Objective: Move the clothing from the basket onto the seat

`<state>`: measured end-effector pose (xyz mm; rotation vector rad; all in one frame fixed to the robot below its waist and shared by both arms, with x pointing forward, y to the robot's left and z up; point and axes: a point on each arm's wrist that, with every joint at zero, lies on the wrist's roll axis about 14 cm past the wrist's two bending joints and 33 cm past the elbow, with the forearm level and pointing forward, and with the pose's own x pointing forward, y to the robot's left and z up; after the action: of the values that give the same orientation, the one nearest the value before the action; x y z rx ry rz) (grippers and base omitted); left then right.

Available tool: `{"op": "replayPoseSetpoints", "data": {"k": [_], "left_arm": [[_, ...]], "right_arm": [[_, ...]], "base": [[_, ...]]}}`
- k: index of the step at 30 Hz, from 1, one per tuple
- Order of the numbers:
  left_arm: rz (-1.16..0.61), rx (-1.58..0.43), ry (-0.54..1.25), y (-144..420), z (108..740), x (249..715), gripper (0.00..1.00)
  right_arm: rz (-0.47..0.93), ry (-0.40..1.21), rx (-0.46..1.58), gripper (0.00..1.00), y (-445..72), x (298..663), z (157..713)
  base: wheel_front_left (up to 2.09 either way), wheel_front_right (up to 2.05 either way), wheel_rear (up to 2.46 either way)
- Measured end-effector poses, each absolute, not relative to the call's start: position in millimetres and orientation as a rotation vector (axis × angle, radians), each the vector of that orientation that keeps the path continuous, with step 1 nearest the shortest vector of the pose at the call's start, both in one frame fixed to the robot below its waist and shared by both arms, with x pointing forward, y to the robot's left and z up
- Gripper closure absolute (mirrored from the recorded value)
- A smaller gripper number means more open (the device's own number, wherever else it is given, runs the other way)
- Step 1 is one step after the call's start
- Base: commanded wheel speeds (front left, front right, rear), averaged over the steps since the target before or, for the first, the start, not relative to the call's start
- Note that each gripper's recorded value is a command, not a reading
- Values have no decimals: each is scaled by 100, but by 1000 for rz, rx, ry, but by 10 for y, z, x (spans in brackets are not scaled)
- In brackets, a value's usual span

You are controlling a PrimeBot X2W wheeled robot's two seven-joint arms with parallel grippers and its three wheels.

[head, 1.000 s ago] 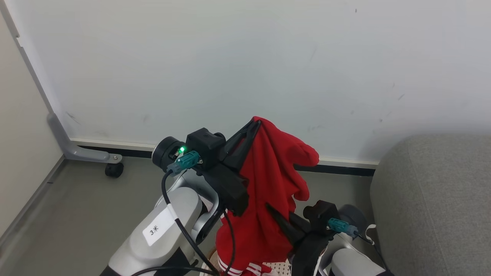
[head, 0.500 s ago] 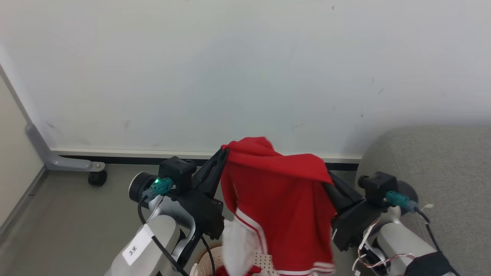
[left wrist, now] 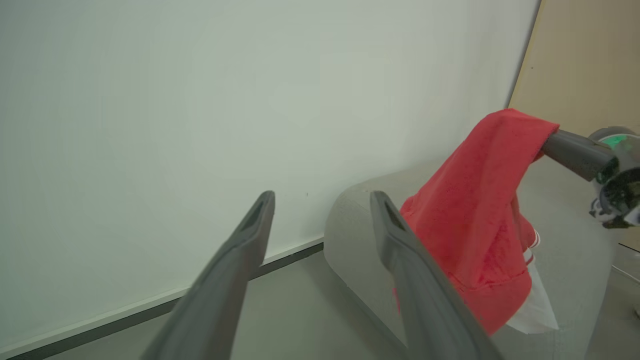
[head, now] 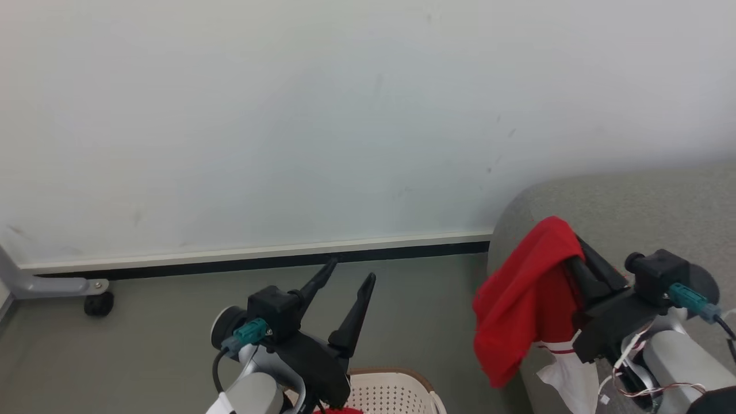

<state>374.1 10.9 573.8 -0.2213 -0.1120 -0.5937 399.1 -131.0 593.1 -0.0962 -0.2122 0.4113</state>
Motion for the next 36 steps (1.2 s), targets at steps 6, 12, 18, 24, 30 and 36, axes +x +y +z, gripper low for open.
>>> {"op": "replayPoseSetpoints", "data": {"k": [6, 12, 18, 24, 30, 36], "left_arm": [[-699, -243, -78, -257, 5632, 3539, 0], [-804, -263, -44, -602, 5548, 3324, 0], [-885, -278, -28, -854, 5519, 3191, 0], [-927, -287, -5, -981, 5459, 3143, 0], [-939, -288, 7, -1016, 5400, 3188, 0], [-931, -302, -7, -1024, 5436, 3338, 0]], "right_arm": [[285, -232, -143, 100, -1840, 3813, 5973], [208, -265, -173, 100, -2135, 3606, 6052], [157, -279, -184, 100, -2327, 3468, 6091], [130, -255, -193, 100, -2445, 3463, 6025], [112, -232, -203, 100, -2526, 3616, 6020], [88, -291, -204, 100, -2625, 3958, 6370]], "base": [[0, 0, 0], [0, 0, 0], [0, 0, 0], [0, 0, 0], [0, 0, 0], [0, 0, 0]]}}
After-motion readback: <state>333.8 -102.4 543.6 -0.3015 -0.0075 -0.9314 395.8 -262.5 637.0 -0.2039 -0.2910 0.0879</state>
